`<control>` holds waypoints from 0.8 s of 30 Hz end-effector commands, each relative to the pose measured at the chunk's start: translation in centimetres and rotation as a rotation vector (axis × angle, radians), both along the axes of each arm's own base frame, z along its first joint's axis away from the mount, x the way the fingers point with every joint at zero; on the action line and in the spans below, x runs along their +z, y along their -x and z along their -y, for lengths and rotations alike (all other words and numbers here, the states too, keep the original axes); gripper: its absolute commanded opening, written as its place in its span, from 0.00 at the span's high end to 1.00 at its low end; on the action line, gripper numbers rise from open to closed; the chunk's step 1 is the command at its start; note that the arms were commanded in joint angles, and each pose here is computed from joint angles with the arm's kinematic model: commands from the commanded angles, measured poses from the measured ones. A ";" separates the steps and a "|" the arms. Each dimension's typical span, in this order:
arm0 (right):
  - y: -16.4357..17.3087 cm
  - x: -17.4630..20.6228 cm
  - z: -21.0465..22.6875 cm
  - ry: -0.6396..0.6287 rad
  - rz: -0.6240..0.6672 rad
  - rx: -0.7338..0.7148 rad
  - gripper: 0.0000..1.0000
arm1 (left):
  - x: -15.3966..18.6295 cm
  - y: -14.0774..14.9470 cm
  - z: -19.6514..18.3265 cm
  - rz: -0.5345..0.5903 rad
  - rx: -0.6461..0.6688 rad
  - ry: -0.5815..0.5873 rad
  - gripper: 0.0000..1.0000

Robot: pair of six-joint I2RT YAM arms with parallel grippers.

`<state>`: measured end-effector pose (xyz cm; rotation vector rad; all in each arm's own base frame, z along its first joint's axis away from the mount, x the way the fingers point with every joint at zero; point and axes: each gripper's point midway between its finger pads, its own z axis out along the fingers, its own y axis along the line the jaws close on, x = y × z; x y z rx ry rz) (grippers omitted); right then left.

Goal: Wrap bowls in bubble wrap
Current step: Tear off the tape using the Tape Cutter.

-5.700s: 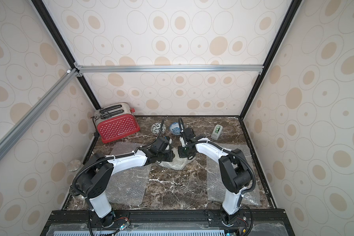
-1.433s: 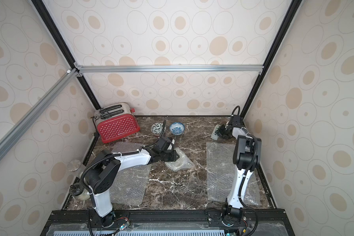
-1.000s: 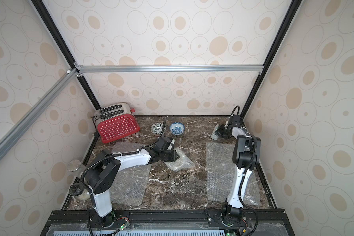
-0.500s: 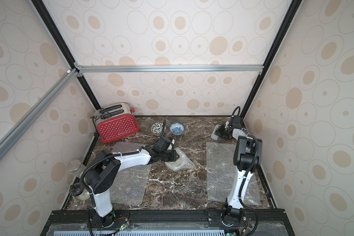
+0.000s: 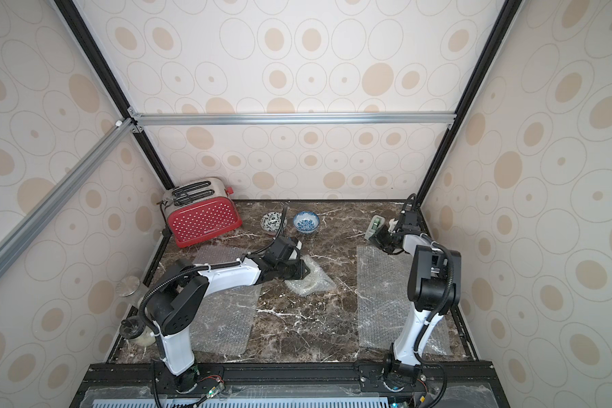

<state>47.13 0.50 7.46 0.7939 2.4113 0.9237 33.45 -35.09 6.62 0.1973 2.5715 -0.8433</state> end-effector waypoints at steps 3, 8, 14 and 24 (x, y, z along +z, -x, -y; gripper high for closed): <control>1.4 -0.5 -1.4 -0.039 -0.014 0.023 0.94 | 0.9 0.2 -0.1 0.023 -0.005 0.003 0.73; 1.1 -1.5 -1.5 -0.047 -0.025 0.019 0.93 | 0.9 0.3 -0.2 0.022 -0.002 0.004 0.73; 0.3 -4.1 -1.8 -0.078 -0.058 0.008 0.93 | 1.0 0.2 -0.2 0.025 0.001 0.005 0.73; -0.1 -5.9 -4.1 -0.138 -0.072 0.023 0.93 | 0.9 0.1 -0.1 0.020 0.000 0.001 0.73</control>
